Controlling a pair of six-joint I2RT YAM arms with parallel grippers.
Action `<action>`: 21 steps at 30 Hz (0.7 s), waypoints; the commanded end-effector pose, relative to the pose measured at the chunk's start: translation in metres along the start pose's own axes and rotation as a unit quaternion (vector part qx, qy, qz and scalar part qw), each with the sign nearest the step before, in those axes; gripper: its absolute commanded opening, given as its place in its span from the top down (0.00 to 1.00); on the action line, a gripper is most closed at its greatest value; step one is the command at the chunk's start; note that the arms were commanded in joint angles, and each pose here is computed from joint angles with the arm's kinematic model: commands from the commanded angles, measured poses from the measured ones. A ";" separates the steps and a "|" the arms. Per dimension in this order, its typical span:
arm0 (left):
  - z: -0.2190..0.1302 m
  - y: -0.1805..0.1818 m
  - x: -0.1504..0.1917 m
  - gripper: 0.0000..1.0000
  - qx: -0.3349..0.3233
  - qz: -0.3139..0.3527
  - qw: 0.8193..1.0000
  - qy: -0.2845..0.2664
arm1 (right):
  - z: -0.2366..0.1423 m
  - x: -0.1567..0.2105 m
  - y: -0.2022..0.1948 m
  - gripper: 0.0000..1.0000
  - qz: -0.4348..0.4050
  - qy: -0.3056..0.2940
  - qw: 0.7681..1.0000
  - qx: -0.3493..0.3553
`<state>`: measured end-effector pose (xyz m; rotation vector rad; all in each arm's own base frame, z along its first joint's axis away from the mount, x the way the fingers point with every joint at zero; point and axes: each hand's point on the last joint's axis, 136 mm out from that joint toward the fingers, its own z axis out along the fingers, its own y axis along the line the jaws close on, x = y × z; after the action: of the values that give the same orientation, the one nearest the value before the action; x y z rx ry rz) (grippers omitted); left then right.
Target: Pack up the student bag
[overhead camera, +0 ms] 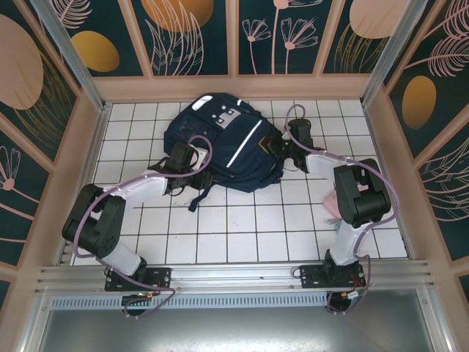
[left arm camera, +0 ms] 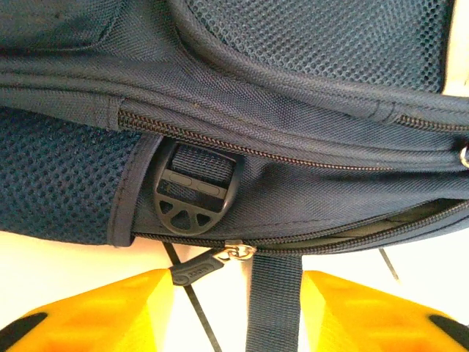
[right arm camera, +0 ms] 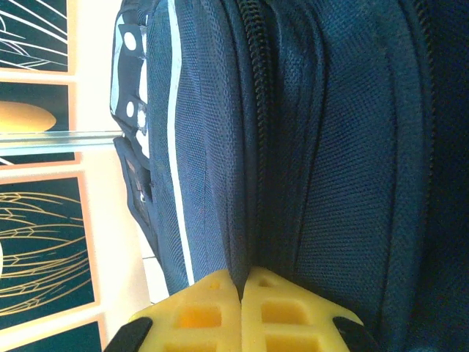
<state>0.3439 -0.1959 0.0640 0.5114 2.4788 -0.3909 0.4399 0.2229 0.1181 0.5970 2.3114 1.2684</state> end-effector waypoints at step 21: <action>0.039 0.020 0.011 0.61 -0.039 0.121 0.986 0.108 | 0.001 -0.012 0.010 0.98 0.007 -0.007 1.000 -0.028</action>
<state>0.3605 -0.1932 0.0285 0.8084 2.5808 -0.1891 0.4405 0.2221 0.1118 0.6241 2.3235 1.2918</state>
